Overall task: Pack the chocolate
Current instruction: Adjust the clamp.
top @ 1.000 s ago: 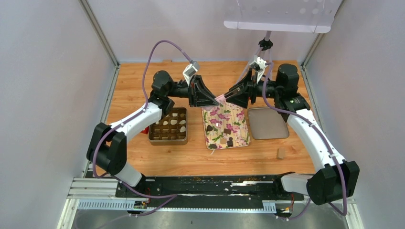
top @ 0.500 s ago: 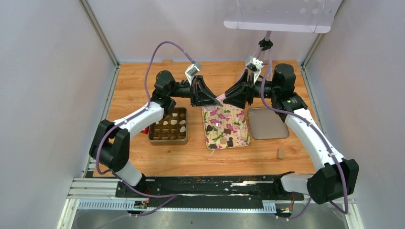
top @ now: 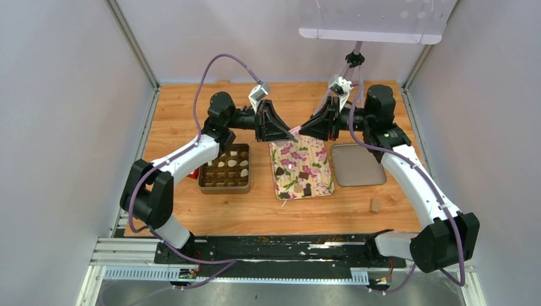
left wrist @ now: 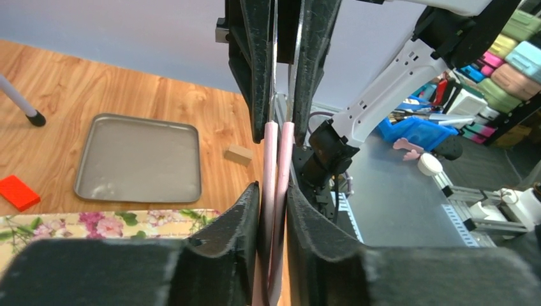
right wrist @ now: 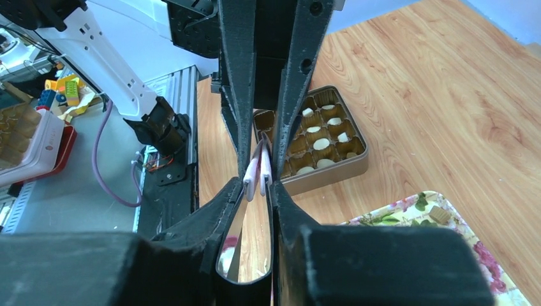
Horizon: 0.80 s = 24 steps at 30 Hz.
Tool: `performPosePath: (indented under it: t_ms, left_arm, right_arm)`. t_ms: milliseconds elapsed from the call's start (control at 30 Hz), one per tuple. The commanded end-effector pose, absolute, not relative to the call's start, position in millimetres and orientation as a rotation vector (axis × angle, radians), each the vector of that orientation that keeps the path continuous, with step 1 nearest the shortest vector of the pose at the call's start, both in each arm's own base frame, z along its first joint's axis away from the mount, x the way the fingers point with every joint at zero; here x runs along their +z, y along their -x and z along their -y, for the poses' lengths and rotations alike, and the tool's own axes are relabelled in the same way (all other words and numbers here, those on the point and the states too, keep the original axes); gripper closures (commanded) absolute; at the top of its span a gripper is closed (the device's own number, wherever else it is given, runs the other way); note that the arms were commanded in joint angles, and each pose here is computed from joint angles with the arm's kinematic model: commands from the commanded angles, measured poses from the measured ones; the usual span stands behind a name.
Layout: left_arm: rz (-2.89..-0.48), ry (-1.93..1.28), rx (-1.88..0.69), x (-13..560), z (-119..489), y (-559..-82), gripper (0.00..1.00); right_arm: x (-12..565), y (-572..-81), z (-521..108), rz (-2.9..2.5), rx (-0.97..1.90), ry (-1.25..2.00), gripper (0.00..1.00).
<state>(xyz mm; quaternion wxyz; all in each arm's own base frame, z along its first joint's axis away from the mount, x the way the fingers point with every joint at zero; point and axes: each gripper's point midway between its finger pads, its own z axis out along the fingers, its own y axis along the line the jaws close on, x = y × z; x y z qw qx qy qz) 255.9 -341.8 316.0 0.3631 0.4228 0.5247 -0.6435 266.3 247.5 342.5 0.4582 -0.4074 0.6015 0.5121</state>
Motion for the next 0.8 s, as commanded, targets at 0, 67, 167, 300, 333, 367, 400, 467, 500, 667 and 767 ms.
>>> performPosePath:
  t_ms: [0,67,167,300,333,367,400,467,500,667,767]
  left_arm:
    - [-1.345,-1.096,-1.569,322,345,-267,0.59]
    - [-1.414,-1.100,-1.462,311,342,-277,0.09]
    - [-1.589,-1.204,-1.180,281,320,-292,0.00]
    - [-1.688,-1.207,-0.949,271,271,-302,0.00]
    - [-1.705,-1.184,-0.921,271,260,-304,0.00]
    - [-1.723,-1.162,-0.897,271,249,-305,0.00]
    - [-1.743,-1.137,-0.878,270,239,-305,0.00]
    - [-1.773,-1.107,-0.845,268,223,-302,0.00]
    - [-1.786,-1.103,-0.827,264,217,-299,0.00]
    - [-1.828,-1.042,-0.758,252,203,-294,0.00]
    - [-1.832,-0.980,-0.791,251,199,-295,0.00]
  right_arm:
    - [368,-260,-248,-1.380,1.213,1.051,0.87]
    - [364,-263,-246,-1.397,1.188,1.052,0.90]
    - [348,-266,-240,-1.427,1.122,1.078,0.91]
    - [299,-269,-225,-1.527,0.993,1.122,0.91]
    - [288,-268,-221,-1.548,0.972,1.127,0.91]
    - [278,-267,-218,-1.570,0.956,1.125,0.89]
    - [268,-267,-215,-1.591,0.947,1.118,0.87]
    - [254,-266,-213,-1.625,0.945,1.098,0.83]
    - [249,-266,-211,-1.641,0.941,1.082,0.79]
    - [222,-268,-206,-1.696,0.918,1.040,0.75]
    - [204,-267,-201,-1.722,0.877,1.054,0.76]
